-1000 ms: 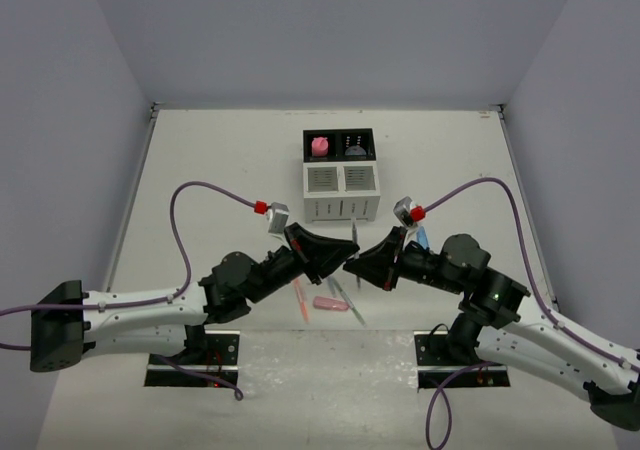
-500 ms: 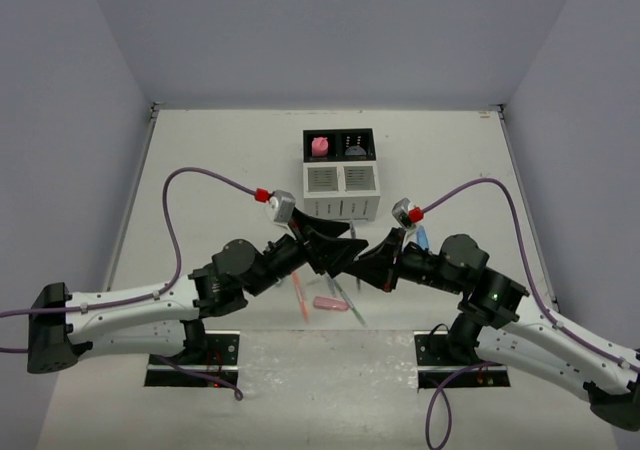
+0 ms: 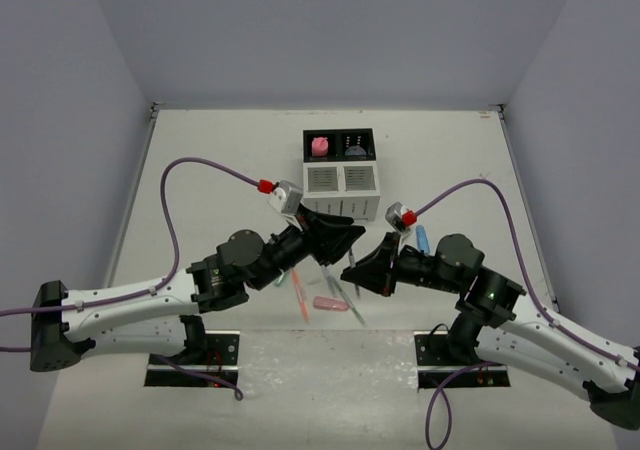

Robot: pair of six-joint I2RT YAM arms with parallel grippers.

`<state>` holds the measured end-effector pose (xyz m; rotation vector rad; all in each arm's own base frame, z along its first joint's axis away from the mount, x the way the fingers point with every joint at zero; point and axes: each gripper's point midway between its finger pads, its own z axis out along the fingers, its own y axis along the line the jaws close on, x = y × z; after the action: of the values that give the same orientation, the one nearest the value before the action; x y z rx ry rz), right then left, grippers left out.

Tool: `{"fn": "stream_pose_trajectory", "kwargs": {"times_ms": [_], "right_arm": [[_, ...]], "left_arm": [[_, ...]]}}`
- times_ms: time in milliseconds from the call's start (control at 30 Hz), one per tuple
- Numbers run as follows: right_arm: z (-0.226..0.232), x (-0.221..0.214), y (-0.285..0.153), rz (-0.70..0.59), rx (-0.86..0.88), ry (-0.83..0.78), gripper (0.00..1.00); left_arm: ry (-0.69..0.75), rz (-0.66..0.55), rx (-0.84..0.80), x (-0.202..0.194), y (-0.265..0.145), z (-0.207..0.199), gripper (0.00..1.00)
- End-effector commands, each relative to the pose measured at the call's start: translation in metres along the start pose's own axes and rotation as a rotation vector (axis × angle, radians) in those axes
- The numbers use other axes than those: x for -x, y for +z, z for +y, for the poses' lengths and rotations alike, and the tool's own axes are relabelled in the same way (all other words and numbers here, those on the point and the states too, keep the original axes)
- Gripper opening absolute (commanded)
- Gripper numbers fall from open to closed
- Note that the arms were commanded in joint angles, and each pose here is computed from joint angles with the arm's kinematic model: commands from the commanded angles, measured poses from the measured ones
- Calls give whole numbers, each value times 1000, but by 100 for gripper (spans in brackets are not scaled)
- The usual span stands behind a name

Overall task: Sort the stationery into containers
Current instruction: Close the pen cap on the pen.

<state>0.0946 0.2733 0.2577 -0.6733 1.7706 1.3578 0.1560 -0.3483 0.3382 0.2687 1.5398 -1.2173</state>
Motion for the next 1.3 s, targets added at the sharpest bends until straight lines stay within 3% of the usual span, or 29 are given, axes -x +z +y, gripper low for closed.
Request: {"fn": "stream_pose_trajectory", "kwargs": {"times_ms": [0,67,233,300,567,800,1000,1133,1267], "right_arm": [[11,13,-1,-37,44,-40,0],[11,14,-2,-40,42,-44,0],[9,21,-3,-65,13,-52,0],[7,24,-4,-75,0,-54,0],[1,73,-7,-198,-128,-92,0],[-2,167,-3,-319,-242,-182,0],[2,215,-4,-361,-233,-221,0],[4,216,4,-331,-215,-229,0],[-6,167,25,-210,-110,-239,0]], "left_arm": [[7,-17,-6,11,5,-8,42],[6,-10,-7,9,5,-8,36],[-14,5,-24,3,4,-9,5],[-24,11,-34,0,4,-10,0],[-81,70,-60,-24,1,-9,0],[-135,183,-95,-69,-3,-5,0],[-164,248,-86,-102,-16,1,0],[-153,256,-74,-105,-21,6,0],[-15,212,-10,-73,-18,11,0]]}}
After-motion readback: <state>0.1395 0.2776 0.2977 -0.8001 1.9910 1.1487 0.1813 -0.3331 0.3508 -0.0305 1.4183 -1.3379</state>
